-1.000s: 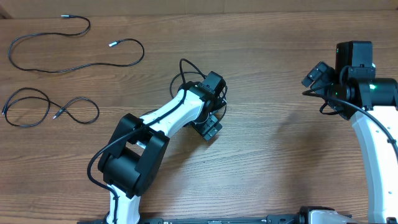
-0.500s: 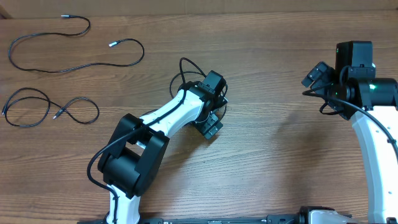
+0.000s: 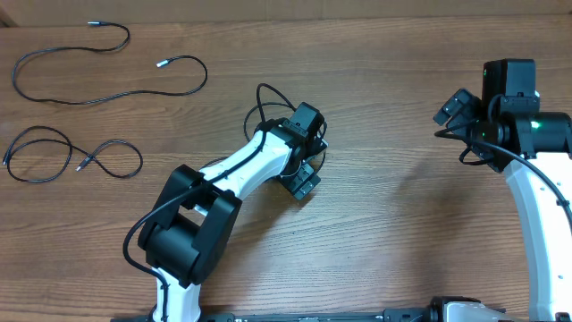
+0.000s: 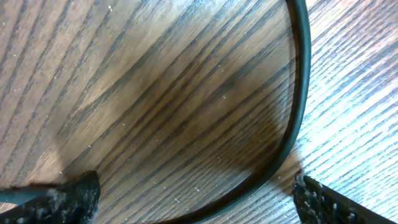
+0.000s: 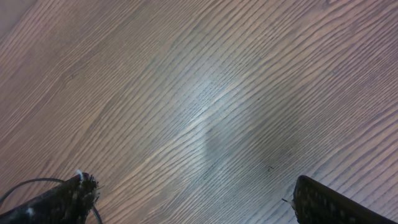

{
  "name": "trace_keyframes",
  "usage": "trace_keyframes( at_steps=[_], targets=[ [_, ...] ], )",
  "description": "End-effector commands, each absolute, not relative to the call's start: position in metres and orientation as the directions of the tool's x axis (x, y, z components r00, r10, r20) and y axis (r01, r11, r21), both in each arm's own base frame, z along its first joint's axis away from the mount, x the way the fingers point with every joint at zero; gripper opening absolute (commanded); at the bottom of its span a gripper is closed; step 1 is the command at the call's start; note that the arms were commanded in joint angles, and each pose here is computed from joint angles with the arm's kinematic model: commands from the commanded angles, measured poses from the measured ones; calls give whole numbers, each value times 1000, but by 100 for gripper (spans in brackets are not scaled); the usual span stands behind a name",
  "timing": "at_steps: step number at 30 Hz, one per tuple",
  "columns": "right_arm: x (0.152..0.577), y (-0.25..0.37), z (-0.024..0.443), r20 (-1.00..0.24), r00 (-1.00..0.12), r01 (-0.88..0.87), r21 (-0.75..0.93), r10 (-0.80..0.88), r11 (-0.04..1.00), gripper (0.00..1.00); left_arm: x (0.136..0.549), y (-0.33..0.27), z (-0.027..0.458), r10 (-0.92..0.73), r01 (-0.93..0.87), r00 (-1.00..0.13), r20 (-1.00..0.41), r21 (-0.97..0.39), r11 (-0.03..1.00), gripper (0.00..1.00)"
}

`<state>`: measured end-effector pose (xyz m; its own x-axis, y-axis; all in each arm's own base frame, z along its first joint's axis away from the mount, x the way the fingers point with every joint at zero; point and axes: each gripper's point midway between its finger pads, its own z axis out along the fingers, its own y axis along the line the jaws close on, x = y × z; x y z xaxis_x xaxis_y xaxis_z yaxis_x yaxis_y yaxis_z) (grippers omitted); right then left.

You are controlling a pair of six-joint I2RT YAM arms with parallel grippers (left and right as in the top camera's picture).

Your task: Untangle cables

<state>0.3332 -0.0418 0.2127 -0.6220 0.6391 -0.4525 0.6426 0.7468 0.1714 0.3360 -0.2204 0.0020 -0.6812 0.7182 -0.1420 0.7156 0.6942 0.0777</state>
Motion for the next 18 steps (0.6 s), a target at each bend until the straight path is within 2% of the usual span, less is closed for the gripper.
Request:
trace_keyframes(
  at_steps=[1,18],
  targets=[
    [333,-43,212,-453,-621,645,169,640,745,100,325,-212,-16,717,713,-690,-98,74,697,99],
    [333,-43,212,-453,-621,645,169,640,745,100,326,-215,-20,717,714,-687,-122,69,696,100]
  ],
)
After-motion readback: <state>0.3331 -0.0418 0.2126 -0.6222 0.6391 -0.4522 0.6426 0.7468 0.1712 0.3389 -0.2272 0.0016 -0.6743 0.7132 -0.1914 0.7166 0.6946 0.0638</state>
